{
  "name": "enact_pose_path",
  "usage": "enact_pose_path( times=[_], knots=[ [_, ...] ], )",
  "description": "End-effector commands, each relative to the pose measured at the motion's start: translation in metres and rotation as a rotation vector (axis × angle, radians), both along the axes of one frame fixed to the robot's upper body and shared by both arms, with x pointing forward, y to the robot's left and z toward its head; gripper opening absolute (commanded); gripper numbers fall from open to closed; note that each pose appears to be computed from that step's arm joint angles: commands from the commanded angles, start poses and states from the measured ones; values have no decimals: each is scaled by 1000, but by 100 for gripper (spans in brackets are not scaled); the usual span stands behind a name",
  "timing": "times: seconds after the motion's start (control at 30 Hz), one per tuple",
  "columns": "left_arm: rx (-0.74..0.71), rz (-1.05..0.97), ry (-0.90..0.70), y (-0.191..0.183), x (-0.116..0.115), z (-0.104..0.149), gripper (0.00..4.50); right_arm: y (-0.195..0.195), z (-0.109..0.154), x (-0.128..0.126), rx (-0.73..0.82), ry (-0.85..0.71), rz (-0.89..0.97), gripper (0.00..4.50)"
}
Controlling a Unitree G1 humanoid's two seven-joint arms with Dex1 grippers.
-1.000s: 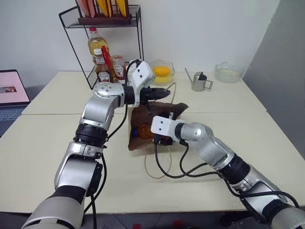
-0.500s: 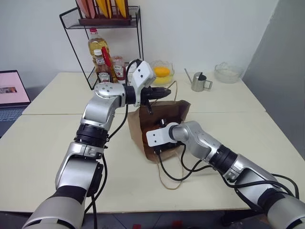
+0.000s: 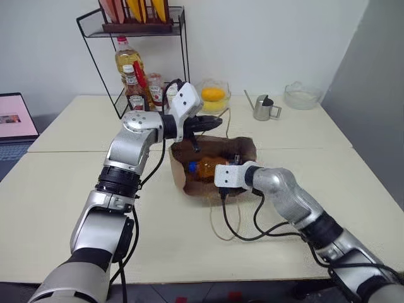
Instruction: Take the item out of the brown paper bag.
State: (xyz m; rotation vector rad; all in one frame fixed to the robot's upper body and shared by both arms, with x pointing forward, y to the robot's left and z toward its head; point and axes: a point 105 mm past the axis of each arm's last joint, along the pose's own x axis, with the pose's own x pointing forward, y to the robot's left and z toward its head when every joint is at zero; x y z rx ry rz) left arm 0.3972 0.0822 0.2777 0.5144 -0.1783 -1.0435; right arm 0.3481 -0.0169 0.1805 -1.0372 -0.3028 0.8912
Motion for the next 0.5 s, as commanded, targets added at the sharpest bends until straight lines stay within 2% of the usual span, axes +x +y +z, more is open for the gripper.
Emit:
enact_pose_path(
  times=[0.03,0.23,0.3,0.37,0.43,0.5],
  knots=[
    [8,26,-51,4,4,4,0,-4,70,-34,281,-217,123,320],
    [30,58,-73,9,12,2,0,-47,125,-58,546,-432,55,320],
    [41,81,-77,13,17,0,0,-78,163,-58,721,-520,-65,320],
    [51,88,-75,15,19,-3,0,-110,188,-55,848,-577,-196,320],
    [59,89,-74,16,20,-4,0,-143,195,-42,892,-571,-381,320],
    [64,87,-75,16,20,-4,0,-170,181,-24,812,-524,-557,320]
  ],
)
